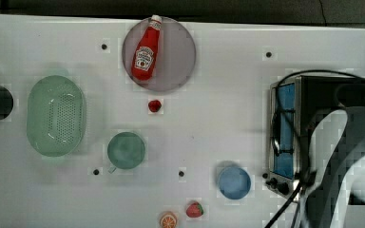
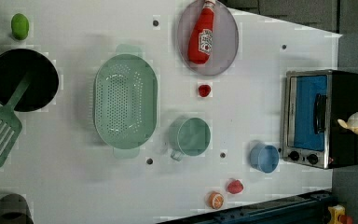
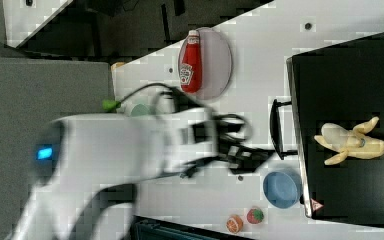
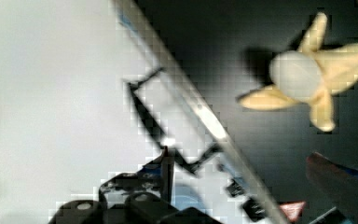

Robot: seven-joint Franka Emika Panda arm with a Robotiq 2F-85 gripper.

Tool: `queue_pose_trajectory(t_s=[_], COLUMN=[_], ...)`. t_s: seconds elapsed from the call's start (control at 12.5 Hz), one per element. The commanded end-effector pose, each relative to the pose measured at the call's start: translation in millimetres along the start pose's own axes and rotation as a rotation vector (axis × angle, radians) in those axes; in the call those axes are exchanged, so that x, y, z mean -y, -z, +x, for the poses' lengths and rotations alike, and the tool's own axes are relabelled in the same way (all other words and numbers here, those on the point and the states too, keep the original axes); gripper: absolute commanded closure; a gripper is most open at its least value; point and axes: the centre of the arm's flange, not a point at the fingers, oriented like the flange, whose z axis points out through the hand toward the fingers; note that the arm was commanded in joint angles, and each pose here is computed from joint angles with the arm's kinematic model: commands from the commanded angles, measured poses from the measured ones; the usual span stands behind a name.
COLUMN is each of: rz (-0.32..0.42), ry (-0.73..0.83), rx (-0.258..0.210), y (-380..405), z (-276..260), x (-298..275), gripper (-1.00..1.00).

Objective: Pick banana from table and place on oven.

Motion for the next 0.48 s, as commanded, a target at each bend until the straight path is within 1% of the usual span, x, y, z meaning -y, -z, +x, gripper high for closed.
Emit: queue_pose_trajectory(t_s=[0.08,0.16,0.32,0.4,0.48], rz=[0.087,0.078,0.036,0.023,0.008], ry=[-0.042,-0.082,-0.168,-0.195,-0.216], rx=[-0.055,-0.040,0.010,0.025,0.028], y=[78.8,91.3,111.8,120.4,128.5], z=[-45.9,-66.0,-110.5,-130.9,-147.8], x=[110.6,134.0,169.8,185.3,195.9], gripper=[-1.00,-1.00,-1.00,-1.00,-1.00])
